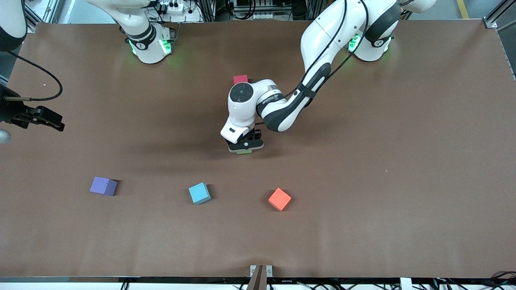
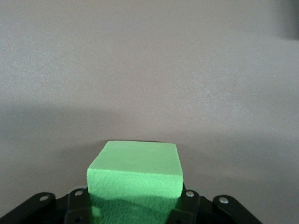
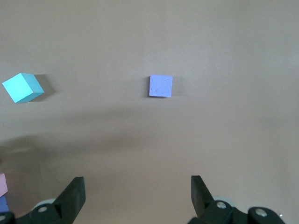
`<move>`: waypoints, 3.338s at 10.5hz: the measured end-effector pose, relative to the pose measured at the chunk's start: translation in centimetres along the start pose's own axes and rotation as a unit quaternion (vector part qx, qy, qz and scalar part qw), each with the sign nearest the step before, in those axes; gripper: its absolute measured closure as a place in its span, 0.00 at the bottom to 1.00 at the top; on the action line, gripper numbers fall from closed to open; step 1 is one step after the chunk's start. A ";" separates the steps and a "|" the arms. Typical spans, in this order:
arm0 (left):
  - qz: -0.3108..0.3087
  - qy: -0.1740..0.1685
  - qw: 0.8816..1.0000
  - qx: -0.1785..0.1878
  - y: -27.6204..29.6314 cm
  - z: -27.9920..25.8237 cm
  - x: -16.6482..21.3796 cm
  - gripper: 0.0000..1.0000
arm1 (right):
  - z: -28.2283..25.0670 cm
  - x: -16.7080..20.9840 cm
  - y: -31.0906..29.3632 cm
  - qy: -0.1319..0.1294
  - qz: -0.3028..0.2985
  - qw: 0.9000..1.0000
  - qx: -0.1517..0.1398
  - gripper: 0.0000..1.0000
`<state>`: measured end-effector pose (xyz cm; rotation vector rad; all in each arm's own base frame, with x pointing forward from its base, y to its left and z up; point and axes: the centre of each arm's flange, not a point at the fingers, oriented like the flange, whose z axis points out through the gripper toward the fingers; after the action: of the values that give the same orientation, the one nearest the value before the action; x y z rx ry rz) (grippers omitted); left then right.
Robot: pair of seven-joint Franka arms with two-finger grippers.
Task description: Arrange blocks into number 1
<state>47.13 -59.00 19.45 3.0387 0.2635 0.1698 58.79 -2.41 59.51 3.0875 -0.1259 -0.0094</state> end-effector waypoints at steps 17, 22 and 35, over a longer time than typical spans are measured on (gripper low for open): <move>0.022 -0.009 0.999 0.028 1.2 -0.6 -3.1 0.00 | 0.0 -0.1 -1.2 0.000 0.000 1.000 0.000 0.00; 0.030 -0.003 0.999 0.031 2.0 -3.3 -3.7 0.00 | 0.0 -0.1 -1.4 -0.001 0.003 1.000 0.000 0.00; -0.160 0.037 0.979 0.123 -23.1 -22.8 25.3 0.00 | 0.0 0.0 -2.1 0.001 0.008 1.000 0.000 0.00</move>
<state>65.34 -30.10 42.41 3.1744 0.8292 0.2427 59.00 -0.37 59.41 3.0863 -0.1506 -0.0062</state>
